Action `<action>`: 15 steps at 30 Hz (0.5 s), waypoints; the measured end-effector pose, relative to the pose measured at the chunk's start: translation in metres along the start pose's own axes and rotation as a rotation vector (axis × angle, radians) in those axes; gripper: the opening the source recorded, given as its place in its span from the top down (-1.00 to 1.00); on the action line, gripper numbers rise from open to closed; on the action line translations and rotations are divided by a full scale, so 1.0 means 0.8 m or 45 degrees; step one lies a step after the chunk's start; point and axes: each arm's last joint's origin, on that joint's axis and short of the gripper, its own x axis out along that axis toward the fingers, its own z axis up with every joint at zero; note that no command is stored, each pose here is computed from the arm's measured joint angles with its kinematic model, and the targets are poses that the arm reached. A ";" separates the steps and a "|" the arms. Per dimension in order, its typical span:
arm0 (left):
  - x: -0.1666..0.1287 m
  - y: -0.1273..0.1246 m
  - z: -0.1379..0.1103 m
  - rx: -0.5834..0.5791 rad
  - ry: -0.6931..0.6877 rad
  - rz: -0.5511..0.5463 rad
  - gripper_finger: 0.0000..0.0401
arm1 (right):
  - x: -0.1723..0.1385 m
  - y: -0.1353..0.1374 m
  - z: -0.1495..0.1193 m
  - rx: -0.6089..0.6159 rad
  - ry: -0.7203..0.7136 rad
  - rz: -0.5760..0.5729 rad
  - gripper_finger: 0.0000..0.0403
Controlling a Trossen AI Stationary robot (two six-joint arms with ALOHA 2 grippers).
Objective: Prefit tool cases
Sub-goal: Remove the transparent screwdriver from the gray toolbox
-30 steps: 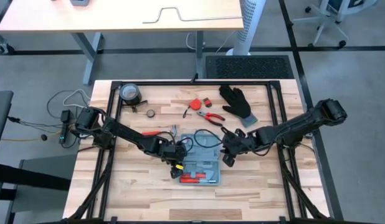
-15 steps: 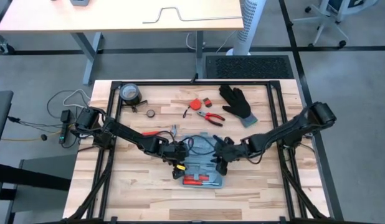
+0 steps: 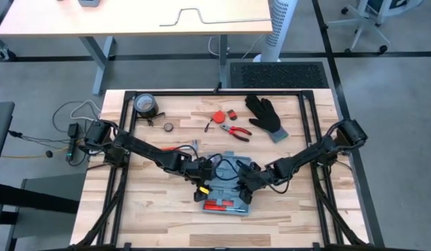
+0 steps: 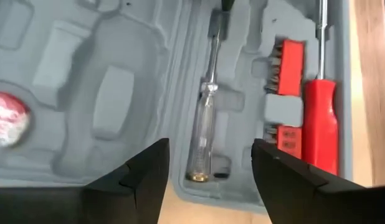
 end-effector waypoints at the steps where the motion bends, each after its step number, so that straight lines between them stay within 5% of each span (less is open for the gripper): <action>1: -0.002 -0.001 0.004 0.024 -0.016 0.013 -0.06 | 0.000 0.000 0.000 0.003 0.002 -0.002 0.32; 15: -0.006 -0.013 0.020 0.280 -0.170 0.105 -0.06 | -0.001 -0.005 0.021 0.087 -0.100 0.069 0.32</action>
